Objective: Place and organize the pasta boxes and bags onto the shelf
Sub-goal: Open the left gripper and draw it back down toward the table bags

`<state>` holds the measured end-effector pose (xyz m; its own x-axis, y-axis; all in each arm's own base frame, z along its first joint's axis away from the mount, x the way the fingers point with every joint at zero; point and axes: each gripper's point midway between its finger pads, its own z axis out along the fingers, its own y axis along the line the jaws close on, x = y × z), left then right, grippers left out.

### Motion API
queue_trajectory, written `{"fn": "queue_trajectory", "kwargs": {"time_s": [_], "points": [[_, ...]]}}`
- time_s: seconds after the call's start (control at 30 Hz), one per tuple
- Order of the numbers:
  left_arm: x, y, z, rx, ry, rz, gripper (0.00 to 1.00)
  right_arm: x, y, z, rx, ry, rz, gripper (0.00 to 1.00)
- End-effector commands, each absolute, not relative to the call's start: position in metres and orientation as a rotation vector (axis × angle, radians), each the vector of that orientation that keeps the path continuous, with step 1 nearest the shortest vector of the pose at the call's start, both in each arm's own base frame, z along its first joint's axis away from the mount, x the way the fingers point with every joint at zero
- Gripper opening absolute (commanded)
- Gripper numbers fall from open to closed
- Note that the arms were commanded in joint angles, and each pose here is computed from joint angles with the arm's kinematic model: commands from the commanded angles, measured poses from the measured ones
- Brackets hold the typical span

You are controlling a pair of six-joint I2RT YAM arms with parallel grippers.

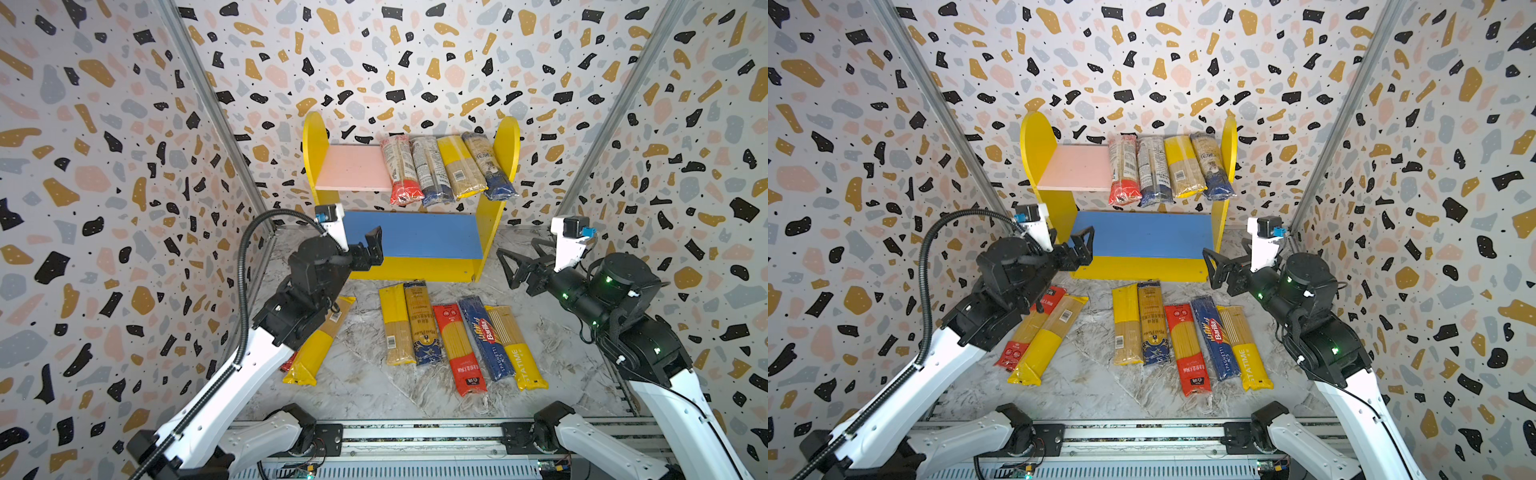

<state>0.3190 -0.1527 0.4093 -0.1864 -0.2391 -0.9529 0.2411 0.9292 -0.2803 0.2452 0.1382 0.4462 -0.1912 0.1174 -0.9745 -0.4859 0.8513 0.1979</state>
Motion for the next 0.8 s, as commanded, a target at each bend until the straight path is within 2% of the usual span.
{"fn": "queue_trajectory", "kwargs": {"time_s": [0.0,0.23,0.4,0.77], "points": [[0.305,-0.133,0.390,-0.080,1.714,-0.421,1.00,0.237,0.137,0.440,-0.273,1.696,0.589,0.99],[0.283,-0.128,0.300,-0.138,1.892,-0.465,1.00,0.233,0.139,0.416,-0.264,1.737,0.626,0.99],[0.271,-0.153,0.236,-0.133,2.008,-0.507,0.99,0.233,0.141,0.405,-0.262,1.755,0.633,0.99],[0.252,-0.202,0.138,-0.083,2.185,-0.461,0.99,0.234,0.142,0.391,-0.272,1.778,0.620,0.99]]}}
